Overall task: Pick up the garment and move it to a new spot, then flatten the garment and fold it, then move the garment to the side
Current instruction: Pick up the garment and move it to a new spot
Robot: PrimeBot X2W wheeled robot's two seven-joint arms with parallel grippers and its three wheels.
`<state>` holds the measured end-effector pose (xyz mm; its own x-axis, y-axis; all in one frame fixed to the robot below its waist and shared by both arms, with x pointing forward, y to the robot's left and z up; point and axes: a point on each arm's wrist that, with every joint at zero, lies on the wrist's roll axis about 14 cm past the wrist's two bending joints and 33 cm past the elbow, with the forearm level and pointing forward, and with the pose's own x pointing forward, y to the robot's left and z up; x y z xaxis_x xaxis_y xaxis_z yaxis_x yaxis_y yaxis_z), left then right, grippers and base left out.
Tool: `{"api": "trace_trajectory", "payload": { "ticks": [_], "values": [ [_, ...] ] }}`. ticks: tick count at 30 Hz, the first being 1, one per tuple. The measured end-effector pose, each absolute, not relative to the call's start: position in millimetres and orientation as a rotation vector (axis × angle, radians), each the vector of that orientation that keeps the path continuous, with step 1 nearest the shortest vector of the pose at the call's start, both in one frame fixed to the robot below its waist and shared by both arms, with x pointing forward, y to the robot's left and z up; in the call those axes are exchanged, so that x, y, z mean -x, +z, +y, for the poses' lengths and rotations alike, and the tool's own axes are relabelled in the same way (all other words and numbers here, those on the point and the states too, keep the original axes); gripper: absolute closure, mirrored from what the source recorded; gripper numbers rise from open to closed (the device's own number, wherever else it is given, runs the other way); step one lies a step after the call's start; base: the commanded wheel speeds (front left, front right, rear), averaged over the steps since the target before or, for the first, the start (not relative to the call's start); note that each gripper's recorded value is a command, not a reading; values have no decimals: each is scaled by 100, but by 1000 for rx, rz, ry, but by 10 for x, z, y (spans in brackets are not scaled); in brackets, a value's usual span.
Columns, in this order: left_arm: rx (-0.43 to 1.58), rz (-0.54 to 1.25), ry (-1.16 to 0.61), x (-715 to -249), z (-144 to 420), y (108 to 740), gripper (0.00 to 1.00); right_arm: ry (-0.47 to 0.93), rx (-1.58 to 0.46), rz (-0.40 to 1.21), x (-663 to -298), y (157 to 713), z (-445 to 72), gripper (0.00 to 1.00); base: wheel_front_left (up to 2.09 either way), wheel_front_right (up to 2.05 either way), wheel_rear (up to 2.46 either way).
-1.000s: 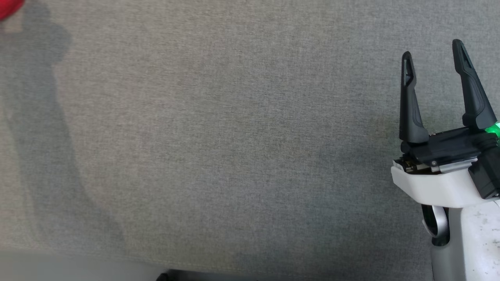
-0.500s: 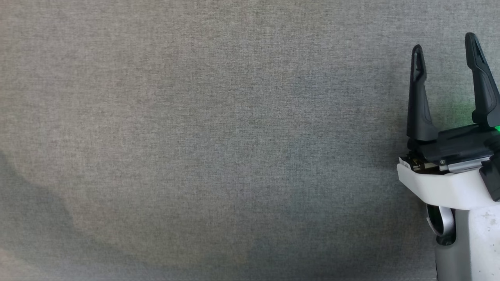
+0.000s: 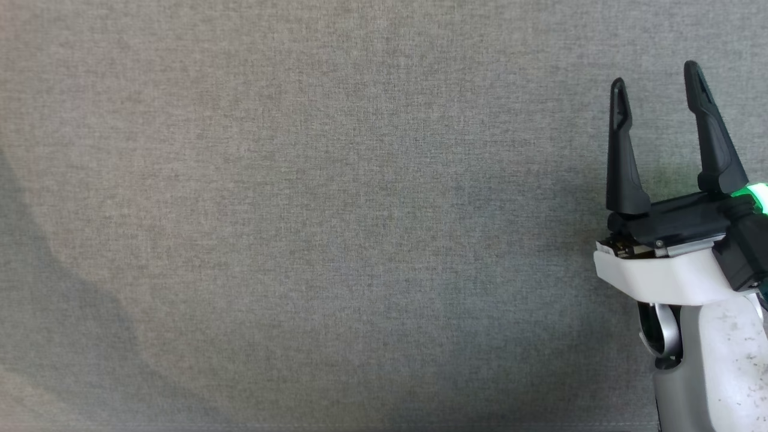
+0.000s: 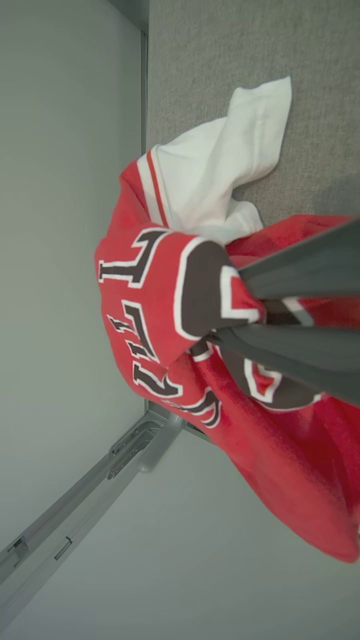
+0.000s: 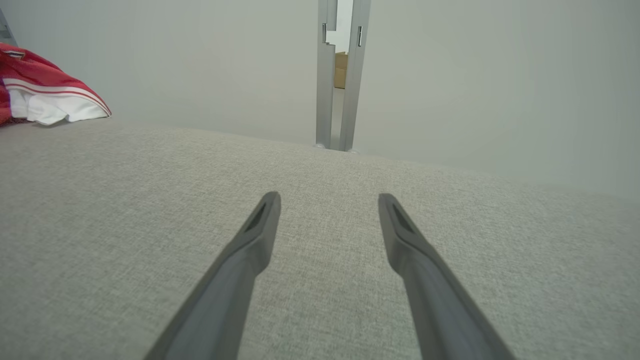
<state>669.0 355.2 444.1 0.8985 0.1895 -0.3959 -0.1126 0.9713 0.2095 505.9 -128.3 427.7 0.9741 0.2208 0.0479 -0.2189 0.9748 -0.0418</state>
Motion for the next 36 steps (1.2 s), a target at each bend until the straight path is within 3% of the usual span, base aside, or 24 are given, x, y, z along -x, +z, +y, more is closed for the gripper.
{"api": "trace_trajectory", "payload": {
  "ticks": [6,12,24,30,36],
  "values": [
    [-242,290,88,-6797,3299,5247,100,211,5,-69,-4990,4457,-1307,0,0,0,0],
    [-226,163,-88,-6726,2565,5998,100,172,-19,-112,-4839,4774,-1437,0,0,0,0],
    [-19,-14,-555,-5750,765,6806,100,50,-33,-180,-4186,5300,-1868,0,0,0,0],
    [129,-13,-812,-5037,-259,6633,100,-7,-38,-210,-3895,5445,-2060,0,0,0,0],
    [320,164,-808,-4784,-541,5783,100,-32,-47,-216,-3792,5473,-2138,0,0,0,0]
  ]
}}
